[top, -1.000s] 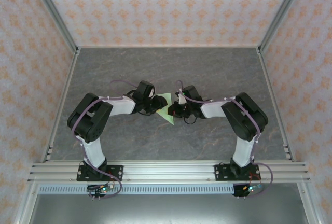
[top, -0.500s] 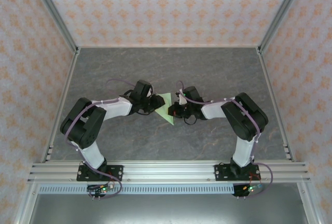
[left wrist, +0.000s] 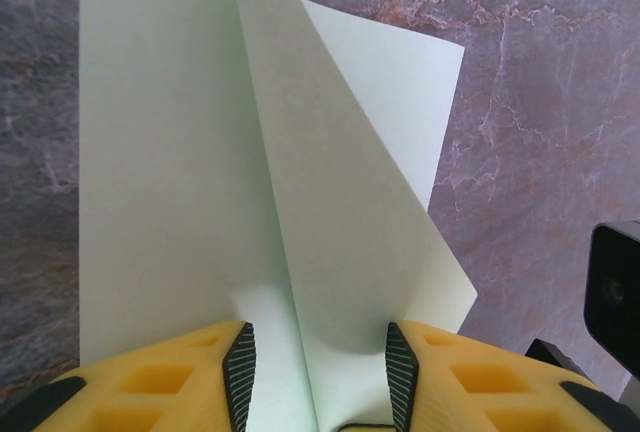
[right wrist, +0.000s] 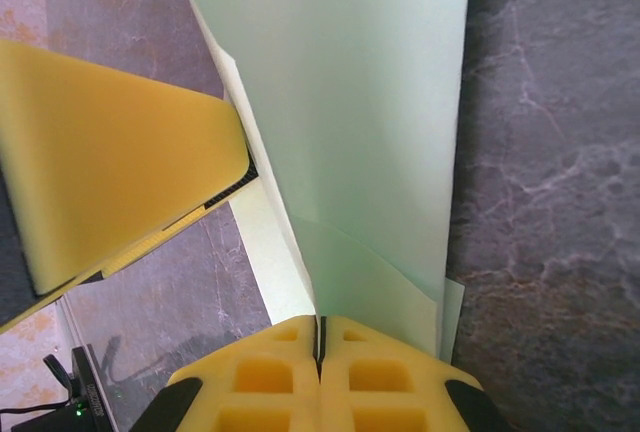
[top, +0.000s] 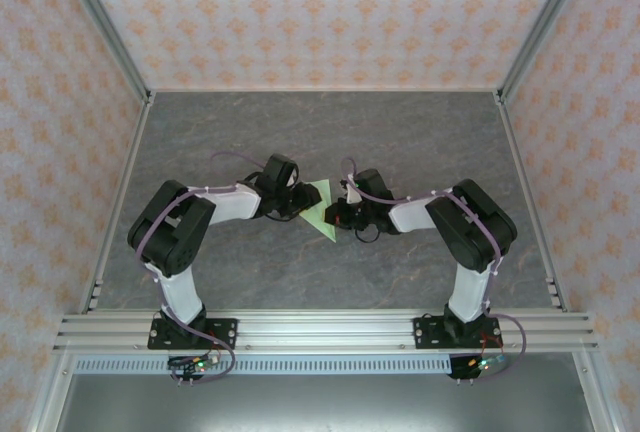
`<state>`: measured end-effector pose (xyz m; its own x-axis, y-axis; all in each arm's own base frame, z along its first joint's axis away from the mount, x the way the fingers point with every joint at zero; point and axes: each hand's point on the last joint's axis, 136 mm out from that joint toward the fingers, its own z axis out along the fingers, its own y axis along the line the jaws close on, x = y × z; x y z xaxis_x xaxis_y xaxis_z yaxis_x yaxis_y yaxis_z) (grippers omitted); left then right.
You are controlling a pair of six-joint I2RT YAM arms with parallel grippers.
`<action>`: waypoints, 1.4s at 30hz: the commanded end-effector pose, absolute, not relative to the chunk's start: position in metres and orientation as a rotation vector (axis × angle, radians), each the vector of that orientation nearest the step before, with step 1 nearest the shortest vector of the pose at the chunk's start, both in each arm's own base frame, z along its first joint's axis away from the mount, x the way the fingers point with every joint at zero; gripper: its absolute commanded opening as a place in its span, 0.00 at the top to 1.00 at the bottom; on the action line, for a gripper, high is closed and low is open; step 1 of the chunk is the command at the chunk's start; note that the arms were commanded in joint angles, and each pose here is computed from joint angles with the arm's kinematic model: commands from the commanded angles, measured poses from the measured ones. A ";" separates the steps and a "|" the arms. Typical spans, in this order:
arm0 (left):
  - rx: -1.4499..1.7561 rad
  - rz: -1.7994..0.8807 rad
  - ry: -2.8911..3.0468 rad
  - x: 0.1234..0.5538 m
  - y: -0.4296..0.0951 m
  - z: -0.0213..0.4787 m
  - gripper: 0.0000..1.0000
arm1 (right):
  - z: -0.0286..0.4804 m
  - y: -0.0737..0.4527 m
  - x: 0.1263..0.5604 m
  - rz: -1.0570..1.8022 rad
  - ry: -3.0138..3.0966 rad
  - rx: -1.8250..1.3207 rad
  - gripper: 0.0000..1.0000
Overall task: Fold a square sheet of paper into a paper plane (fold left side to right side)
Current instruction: Fourth fold the wing at the center of the table.
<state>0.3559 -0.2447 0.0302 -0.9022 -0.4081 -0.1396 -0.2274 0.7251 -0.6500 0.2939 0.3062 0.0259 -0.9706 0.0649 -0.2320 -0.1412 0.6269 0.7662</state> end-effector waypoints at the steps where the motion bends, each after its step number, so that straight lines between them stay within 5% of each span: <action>1: -0.487 -0.951 2.650 0.363 -0.250 0.032 0.55 | 0.022 0.306 0.296 1.283 2.598 -0.045 0.97; 28: -0.515 -0.879 2.715 0.354 -0.242 0.011 0.54 | 0.031 0.309 0.298 1.326 2.575 -0.039 0.88; 42: -0.506 -0.864 2.720 0.354 -0.241 0.011 0.54 | 0.049 0.308 0.300 1.335 2.529 -0.048 0.75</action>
